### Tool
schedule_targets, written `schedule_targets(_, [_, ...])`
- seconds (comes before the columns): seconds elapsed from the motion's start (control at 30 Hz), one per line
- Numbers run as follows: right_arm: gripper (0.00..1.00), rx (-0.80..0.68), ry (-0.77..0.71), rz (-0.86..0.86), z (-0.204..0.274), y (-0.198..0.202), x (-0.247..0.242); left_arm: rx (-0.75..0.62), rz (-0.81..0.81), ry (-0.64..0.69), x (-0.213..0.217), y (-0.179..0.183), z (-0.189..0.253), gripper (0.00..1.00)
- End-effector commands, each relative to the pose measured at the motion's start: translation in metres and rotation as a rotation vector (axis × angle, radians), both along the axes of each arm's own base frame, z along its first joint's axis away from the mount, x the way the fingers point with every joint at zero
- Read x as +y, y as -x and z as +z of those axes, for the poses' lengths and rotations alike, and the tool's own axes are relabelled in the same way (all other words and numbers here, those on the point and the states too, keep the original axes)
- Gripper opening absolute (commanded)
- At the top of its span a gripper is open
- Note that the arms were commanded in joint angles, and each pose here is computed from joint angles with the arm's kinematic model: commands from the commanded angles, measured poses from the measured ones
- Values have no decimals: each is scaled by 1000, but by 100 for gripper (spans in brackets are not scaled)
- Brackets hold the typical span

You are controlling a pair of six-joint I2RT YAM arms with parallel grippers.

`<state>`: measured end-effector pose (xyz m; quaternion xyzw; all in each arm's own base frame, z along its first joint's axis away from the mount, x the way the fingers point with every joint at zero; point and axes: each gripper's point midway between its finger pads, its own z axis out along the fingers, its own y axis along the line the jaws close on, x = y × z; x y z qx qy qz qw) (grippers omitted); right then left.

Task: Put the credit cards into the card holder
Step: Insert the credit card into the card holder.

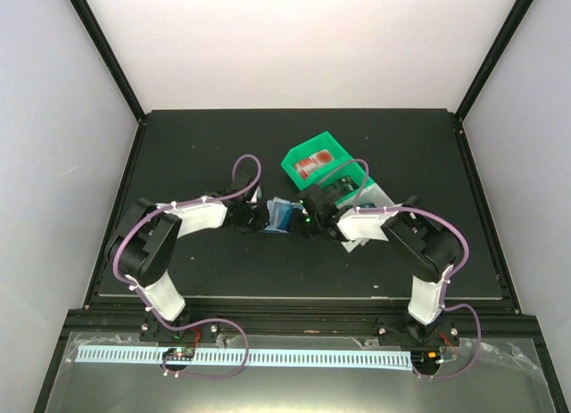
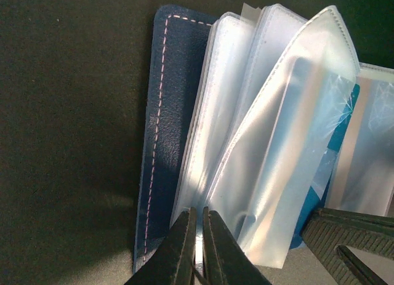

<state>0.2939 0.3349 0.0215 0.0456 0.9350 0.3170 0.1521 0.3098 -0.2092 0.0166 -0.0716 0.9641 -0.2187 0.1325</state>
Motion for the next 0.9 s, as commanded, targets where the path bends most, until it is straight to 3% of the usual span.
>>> schedule_targets(0.0, [2,-12,-33,-47,3,-7,0,187,8,-192,39,50,-57,6])
schedule_targets(0.2, [3,-47,-21,-87,12,-11,-8,177,5,-182,38,49,-52,6])
schedule_targets(0.33, [25,-40,-23,-73,13,-9,-7,175,4,-184,38,48,-51,6])
schedule_targets(0.5, [35,16,31,-100,0,-1,-19,181,3,-188,39,50,-52,6])
schedule_targets(0.73, [40,8,87,-103,-1,-6,-22,171,3,-184,38,49,-46,7])
schedule_targets(0.87, [40,11,59,-81,1,-5,-17,114,-25,-147,31,41,-20,11])
